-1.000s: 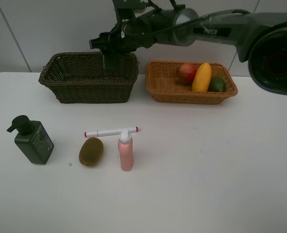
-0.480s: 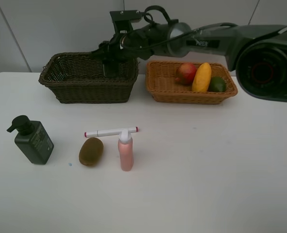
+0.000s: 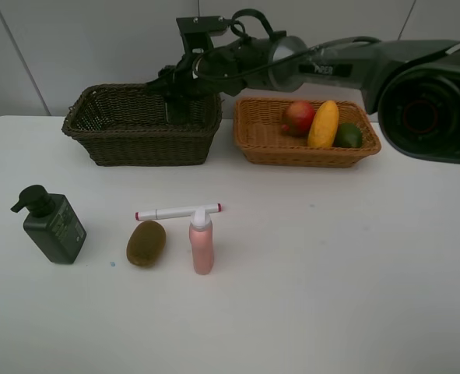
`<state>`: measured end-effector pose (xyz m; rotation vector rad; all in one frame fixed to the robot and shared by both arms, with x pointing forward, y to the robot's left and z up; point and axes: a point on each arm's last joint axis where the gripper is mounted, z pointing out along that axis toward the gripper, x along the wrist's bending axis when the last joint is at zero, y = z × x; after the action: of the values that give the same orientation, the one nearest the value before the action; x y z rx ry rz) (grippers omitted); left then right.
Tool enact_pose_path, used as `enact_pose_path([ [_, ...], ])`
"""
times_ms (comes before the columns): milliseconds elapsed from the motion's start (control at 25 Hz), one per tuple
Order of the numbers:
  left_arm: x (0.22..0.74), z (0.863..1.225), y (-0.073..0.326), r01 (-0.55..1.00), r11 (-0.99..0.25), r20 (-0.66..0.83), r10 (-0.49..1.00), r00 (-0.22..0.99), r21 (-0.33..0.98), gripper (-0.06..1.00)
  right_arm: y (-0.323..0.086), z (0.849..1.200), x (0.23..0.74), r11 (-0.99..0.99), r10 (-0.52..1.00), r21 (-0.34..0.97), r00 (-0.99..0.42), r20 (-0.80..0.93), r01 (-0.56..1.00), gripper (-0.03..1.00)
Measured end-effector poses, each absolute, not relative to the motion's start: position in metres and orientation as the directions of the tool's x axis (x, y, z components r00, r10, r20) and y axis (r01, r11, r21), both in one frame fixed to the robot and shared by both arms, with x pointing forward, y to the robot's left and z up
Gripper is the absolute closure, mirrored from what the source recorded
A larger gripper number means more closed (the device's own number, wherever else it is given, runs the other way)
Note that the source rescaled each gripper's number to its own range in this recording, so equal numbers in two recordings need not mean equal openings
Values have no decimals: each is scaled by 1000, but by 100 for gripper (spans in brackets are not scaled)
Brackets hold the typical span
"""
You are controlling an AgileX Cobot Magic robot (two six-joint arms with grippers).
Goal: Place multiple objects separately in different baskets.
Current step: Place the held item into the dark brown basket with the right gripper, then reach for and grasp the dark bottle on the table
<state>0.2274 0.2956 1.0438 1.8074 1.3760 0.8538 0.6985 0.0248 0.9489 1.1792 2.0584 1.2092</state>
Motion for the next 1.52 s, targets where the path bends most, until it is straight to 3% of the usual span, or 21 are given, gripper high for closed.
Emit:
enact_pose_path([
  [80, 227, 1044, 296, 511, -191, 88, 972, 218, 838, -6, 24, 949, 699, 269, 851, 866, -526, -9, 421, 27],
  [160, 227, 1044, 296, 511, -191, 88, 972, 218, 838, -6, 24, 948, 699, 282, 849, 864, -528, -21, 418, 7],
  [240, 227, 1044, 296, 511, -191, 88, 972, 218, 838, -6, 23, 948, 699, 285, 849, 862, -527, -24, 419, 1],
  [800, 227, 1044, 296, 511, -191, 88, 972, 218, 838, -6, 16, 973, 694, 313, 860, 843, -507, -57, 438, -3],
  [1160, 227, 1044, 296, 511, -191, 88, 972, 218, 838, -6, -6, 1029, 676, 359, 881, 802, -456, -123, 477, -3],
  [1520, 227, 1044, 296, 511, -191, 88, 972, 218, 838, -6, -49, 1072, 622, 410, 884, 737, -433, -176, 537, -3],
])
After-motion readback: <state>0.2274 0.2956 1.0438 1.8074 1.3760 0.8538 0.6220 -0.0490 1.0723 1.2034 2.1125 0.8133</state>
